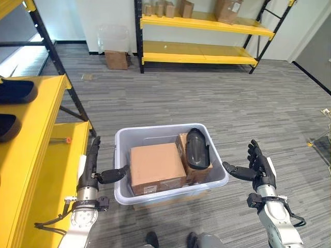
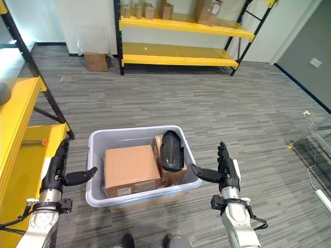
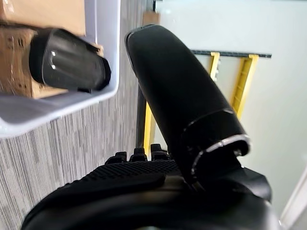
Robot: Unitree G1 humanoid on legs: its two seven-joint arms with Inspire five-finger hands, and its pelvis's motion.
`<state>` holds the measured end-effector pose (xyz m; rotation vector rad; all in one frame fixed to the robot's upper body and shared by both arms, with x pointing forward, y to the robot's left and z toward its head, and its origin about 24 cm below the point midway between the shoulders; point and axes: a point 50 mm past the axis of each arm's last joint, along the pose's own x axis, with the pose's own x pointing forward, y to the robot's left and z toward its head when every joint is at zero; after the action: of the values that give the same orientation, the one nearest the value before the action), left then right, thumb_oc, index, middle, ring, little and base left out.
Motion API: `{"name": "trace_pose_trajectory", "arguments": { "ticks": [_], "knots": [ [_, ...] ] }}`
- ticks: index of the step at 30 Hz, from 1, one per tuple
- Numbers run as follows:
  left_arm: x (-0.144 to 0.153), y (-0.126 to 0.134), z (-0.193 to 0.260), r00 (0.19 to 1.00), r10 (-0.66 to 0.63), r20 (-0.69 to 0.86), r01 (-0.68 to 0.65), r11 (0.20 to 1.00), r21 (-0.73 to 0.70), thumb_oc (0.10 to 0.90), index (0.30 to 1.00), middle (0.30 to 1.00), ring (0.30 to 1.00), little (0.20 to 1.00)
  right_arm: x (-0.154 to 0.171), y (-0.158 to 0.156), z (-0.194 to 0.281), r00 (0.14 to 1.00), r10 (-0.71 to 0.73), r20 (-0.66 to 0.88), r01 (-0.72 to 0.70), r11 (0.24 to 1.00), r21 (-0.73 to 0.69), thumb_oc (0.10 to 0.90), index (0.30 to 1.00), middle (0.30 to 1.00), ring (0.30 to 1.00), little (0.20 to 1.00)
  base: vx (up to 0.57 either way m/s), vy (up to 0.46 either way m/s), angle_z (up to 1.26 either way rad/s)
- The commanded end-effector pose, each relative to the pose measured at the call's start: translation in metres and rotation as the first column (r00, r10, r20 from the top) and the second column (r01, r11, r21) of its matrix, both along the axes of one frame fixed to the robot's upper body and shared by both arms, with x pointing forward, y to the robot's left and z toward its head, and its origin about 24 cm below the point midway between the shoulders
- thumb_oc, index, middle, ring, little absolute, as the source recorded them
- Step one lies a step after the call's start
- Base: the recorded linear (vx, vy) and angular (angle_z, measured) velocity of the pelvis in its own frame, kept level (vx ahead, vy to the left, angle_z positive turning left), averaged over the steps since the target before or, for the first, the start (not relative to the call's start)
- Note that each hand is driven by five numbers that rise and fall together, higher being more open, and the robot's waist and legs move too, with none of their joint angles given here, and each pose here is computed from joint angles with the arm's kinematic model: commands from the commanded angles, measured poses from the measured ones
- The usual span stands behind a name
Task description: Move parts from the plastic box to the shelf.
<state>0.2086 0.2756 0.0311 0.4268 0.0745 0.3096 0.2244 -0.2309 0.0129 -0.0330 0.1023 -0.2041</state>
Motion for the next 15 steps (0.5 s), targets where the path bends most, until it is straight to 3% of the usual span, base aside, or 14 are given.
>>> {"name": "trace_pose_trajectory", "arguments": {
  "ticks": [1,8,10,13,15],
  "knots": [
    [0.014,0.007,0.054,0.963,-0.007,0.270,-0.008,0.999,0.054,0.900,1.000,1.000,1.000,1.000,0.030,-0.006,0.045,0.962,-0.056,0.266,0.069,0.997,-0.040,0.900,1.000,1.000,1.000,1.000,0.06,-0.300,1.06],
    [0.003,0.014,0.056,0.959,0.022,0.284,-0.051,0.994,0.094,0.900,1.000,1.000,1.000,1.000,0.035,0.002,0.048,0.963,-0.005,0.269,0.013,1.000,-0.029,0.900,1.000,1.000,1.000,1.000,0.04,-0.364,0.53],
    [-0.002,0.017,0.053,0.958,0.045,0.285,-0.073,0.993,0.089,0.900,1.000,1.000,1.000,1.000,0.036,0.002,0.052,0.961,0.014,0.277,0.006,0.998,-0.069,0.900,1.000,1.000,1.000,1.000,0.05,-0.324,0.19],
    [-0.012,0.023,0.053,0.932,0.130,0.337,-0.168,0.982,0.087,0.900,1.000,1.000,1.000,1.000,0.038,0.002,0.073,0.934,0.061,0.351,0.047,0.955,-0.293,0.900,1.000,1.000,1.000,1.000,0.03,-0.249,-0.02],
    [-0.012,0.023,0.052,0.928,0.146,0.343,-0.184,0.980,0.079,0.900,1.000,1.000,1.000,1.000,0.036,-0.003,0.081,0.932,0.063,0.356,0.058,0.945,-0.320,0.900,1.000,1.000,1.000,1.000,-0.04,-0.199,-0.19]
  ]
}}
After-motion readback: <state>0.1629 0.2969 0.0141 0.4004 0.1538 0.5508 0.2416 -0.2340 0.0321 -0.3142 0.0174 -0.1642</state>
